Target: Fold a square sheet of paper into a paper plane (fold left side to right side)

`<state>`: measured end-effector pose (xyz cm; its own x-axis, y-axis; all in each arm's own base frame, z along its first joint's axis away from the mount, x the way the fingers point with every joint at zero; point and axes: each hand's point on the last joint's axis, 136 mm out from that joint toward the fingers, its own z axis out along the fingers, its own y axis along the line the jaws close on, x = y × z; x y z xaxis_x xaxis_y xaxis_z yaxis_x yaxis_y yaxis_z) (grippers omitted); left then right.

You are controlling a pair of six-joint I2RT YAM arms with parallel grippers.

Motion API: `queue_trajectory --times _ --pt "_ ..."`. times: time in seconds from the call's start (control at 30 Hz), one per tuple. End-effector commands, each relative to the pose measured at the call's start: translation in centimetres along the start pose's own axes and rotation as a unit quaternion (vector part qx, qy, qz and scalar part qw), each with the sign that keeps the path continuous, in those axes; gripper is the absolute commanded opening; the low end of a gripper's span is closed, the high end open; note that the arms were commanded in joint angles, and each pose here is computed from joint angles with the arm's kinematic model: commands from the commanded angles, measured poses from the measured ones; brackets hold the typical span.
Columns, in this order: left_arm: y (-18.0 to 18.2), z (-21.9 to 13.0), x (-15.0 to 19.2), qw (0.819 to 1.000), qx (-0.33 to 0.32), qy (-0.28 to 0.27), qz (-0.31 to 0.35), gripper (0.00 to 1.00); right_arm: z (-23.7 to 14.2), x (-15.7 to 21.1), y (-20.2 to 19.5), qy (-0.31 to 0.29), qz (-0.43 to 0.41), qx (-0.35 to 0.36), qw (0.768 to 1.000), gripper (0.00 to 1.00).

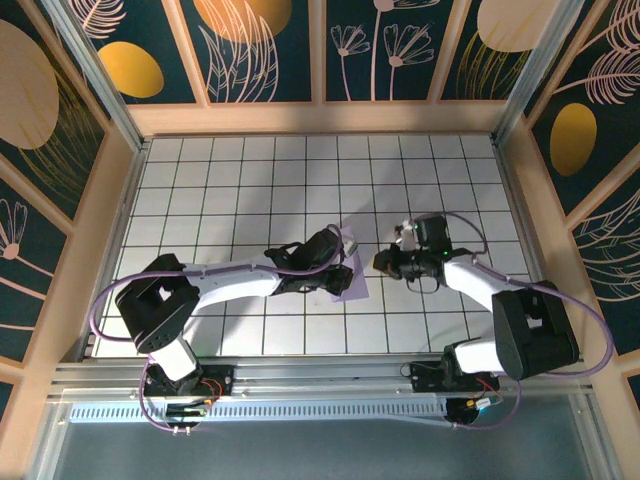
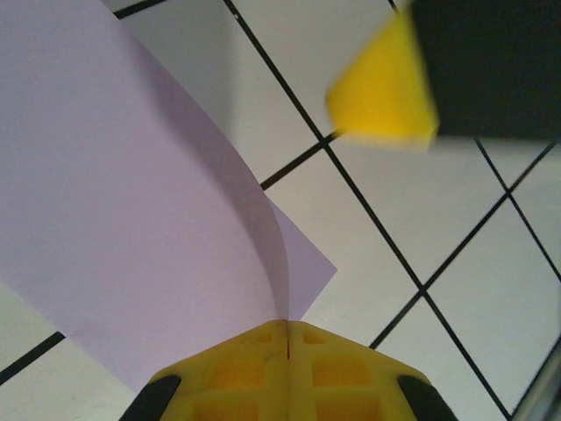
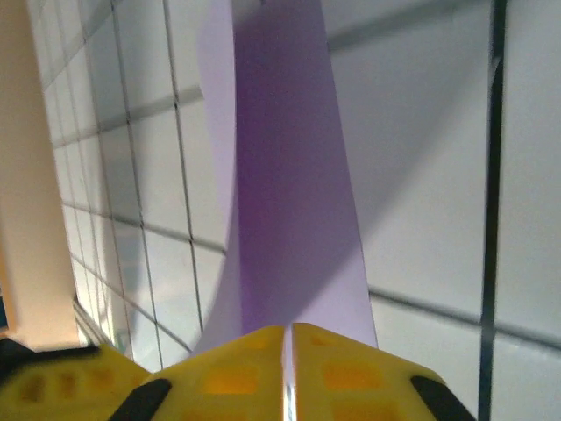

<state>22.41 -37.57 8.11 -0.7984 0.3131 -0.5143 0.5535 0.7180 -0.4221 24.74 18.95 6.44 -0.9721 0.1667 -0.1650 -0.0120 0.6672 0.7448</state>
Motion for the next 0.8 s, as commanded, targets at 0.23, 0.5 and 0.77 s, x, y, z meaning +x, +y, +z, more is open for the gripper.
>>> queue_trajectory --times 0.23,0.5,0.77 --pt "0.1 0.7 0.8 0.998 0.044 0.019 -0.029 0.0 3.1 4.3 -0.1 0.039 -0.003 -0.003 0.999 0.0" --pt "1.0 1.6 1.7 0.998 0.03 0.031 -0.036 0.0 4.1 5.0 -0.4 0.054 -0.006 0.011 0.998 0.0" --pt "1.4 1.5 1.7 0.999 0.022 0.033 -0.037 0.0 4.4 6.2 -1.8 0.069 0.004 0.036 0.997 0.0"
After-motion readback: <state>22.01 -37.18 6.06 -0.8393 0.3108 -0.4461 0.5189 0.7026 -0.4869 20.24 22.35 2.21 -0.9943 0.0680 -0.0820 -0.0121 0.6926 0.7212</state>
